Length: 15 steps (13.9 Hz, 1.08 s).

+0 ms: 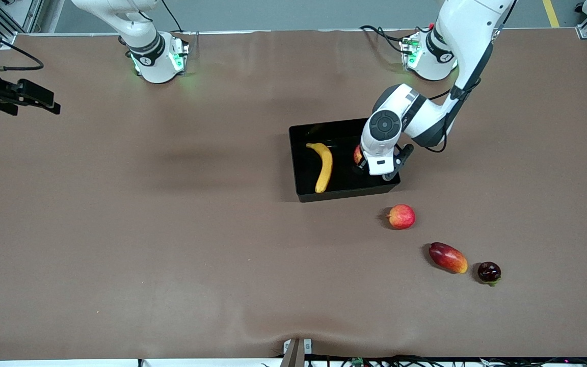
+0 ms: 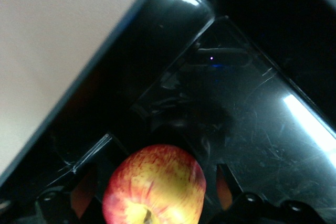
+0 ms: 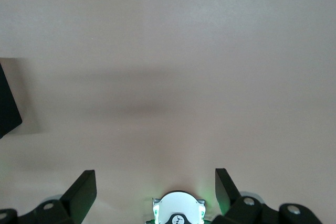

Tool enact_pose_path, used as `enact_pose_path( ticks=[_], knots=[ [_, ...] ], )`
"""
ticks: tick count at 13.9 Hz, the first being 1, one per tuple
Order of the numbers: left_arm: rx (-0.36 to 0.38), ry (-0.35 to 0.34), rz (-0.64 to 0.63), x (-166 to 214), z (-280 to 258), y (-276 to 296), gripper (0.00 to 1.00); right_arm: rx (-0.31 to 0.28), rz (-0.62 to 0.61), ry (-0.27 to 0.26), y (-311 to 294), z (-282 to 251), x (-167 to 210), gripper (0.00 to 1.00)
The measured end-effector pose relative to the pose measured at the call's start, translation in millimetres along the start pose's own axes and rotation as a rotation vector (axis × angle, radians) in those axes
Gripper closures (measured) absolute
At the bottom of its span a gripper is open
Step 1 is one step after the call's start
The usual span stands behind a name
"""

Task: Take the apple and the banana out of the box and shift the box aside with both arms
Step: 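Lower the left gripper into the box and grasp the apple, then lift the apple out and set it beside the mango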

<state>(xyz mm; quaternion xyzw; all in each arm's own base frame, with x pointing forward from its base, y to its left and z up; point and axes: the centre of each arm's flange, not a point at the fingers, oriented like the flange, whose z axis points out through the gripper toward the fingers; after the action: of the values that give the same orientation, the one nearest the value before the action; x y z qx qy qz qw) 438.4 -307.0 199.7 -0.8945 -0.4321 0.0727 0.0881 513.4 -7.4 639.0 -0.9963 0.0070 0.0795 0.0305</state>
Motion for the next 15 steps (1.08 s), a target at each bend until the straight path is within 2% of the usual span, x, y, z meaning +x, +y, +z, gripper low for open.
enact_pose_path(
  ticks=[2, 4, 5, 8, 10, 13, 15],
  knots=[
    [0.011, -0.009, 0.003, -1.8, 10.3, 0.8, 0.0, 0.001, 0.008, 0.007, 3.7, -3.0, -2.3, 0.0],
    [0.006, -0.012, 0.006, -3.6, 11.7, 3.9, 0.19, 0.005, 0.03, 0.013, 15.5, -6.1, -4.6, 0.0],
    [-0.005, -0.012, 0.006, -3.8, 6.9, 7.5, 0.21, 0.007, 0.04, 0.017, 20.8, -7.8, -6.0, 0.0],
    [-0.066, -0.004, 0.013, -7.2, -23.7, 27.9, 0.22, 0.008, 0.047, 0.023, 24.1, -10.2, -7.9, 0.0],
    [-0.096, 0.017, 0.02, -6.3, -63.3, 44.8, 0.22, 0.007, 0.046, 0.034, 23.8, -11.2, -6.7, 0.0],
    [-0.113, 0.066, 0.083, 20.3, -146.3, 57.5, 0.22, 0.005, 0.05, 0.041, 25.9, -11.9, -6.1, 0.0],
    [-0.094, 0.083, 0.143, 72.1, -184.5, 44.7, 0.22, 0.006, 0.058, 0.047, 29.9, -12.6, -5.7, 0.0]
  ],
)
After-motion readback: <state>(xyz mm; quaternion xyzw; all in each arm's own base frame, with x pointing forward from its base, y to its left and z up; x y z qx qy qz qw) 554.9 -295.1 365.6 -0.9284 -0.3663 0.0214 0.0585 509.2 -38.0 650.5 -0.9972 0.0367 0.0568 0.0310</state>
